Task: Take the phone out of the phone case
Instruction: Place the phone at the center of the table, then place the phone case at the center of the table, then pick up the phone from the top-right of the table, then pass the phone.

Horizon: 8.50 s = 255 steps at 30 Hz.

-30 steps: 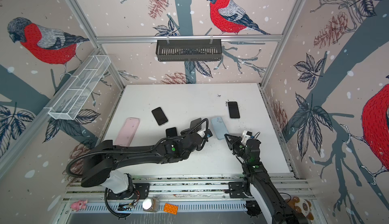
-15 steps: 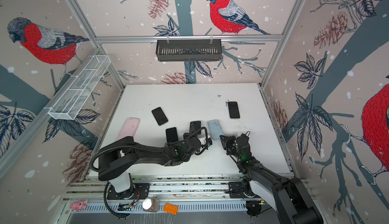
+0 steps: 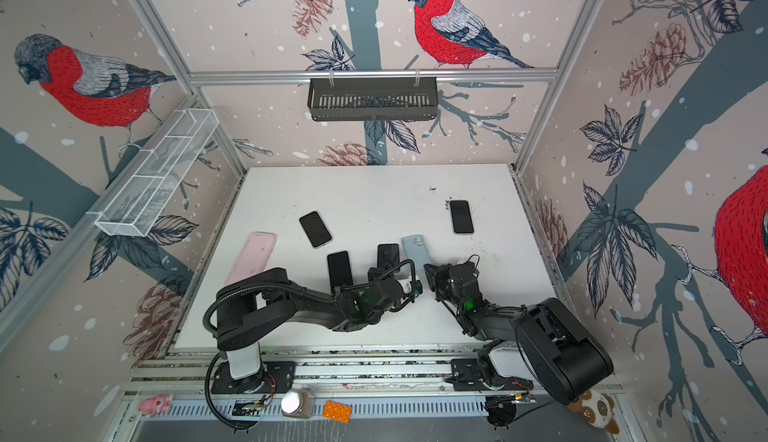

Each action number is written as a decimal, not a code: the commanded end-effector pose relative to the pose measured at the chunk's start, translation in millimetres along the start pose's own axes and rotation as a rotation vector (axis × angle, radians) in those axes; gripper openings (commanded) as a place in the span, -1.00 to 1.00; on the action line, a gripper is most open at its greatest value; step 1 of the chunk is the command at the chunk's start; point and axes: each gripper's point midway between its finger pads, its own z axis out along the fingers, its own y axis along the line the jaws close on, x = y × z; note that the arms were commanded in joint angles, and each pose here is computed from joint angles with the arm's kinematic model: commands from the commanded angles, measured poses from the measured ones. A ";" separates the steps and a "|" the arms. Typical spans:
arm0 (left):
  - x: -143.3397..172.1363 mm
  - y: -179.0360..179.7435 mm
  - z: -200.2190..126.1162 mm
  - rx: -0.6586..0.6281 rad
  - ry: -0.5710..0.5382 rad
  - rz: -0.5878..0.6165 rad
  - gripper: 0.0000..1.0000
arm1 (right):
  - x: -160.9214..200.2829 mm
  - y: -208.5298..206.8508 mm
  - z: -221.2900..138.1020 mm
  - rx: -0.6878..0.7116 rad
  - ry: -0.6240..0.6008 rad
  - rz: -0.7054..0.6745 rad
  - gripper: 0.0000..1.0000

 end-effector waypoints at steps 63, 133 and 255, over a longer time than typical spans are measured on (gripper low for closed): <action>1.1 128.7 -85.9 -0.088 -0.081 -0.814 0.96 | 23.3 -33.5 1.8 0.111 -0.016 -0.223 0.54; 110.9 108.2 -40.5 0.125 -0.023 -1.517 0.96 | -199.1 44.7 8.2 0.716 -0.180 -1.041 0.99; 38.3 98.6 12.4 0.835 -0.454 -2.153 -0.02 | 82.6 93.0 66.6 0.131 0.381 -1.668 -0.29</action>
